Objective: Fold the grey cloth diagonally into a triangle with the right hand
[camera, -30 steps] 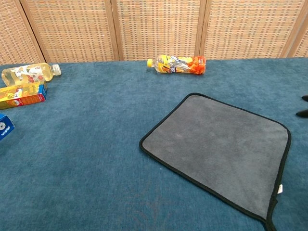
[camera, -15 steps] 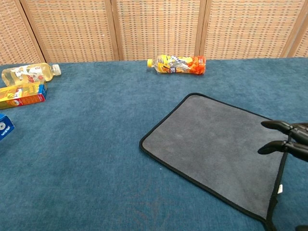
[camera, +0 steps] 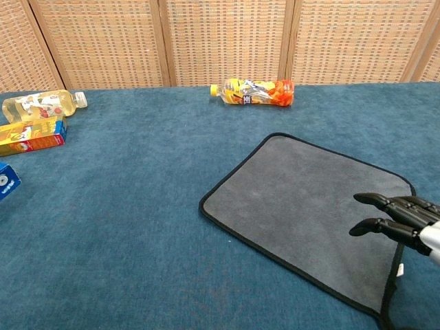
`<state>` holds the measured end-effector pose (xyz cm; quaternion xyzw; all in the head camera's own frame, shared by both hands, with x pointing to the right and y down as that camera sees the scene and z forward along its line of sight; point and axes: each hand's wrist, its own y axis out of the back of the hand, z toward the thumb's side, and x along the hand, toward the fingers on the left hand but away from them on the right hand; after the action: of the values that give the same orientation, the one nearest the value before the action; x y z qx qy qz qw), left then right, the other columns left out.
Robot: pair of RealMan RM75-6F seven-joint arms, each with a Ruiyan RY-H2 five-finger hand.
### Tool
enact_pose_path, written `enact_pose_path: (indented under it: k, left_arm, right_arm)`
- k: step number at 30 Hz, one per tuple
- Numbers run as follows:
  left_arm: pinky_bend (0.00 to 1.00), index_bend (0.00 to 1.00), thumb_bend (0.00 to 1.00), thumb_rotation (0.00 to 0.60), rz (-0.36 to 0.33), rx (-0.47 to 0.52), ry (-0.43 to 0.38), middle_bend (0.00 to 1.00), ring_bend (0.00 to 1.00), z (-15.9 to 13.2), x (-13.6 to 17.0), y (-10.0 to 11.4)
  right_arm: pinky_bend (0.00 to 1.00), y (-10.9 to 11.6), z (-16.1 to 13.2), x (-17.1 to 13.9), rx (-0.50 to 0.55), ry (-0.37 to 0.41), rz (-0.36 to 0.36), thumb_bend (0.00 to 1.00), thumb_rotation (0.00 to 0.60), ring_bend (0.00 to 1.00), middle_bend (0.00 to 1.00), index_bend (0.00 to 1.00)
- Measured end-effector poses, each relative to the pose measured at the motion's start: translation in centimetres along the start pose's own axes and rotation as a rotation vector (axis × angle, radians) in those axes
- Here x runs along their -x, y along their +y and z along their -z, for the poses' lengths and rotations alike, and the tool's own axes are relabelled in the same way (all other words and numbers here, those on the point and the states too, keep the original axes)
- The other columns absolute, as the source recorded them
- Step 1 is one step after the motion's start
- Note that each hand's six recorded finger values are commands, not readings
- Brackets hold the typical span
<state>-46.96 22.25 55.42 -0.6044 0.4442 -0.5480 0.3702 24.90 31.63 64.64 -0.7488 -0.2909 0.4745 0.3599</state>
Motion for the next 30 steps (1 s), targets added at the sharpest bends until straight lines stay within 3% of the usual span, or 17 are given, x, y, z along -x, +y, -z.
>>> enact_pose_path:
  k: [30]
  left_arm:
    - [0.0, 0.0, 0.15, 0.6, 0.003, -0.005, 0.001, 0.0, 0.0, 0.0, -0.1, -0.2]
  right_arm:
    - [0.0, -2.3, -1.0, 2.5, 0.065, -0.03, -0.029, 0.11, 0.6, 0.0, 0.0, 0.18]
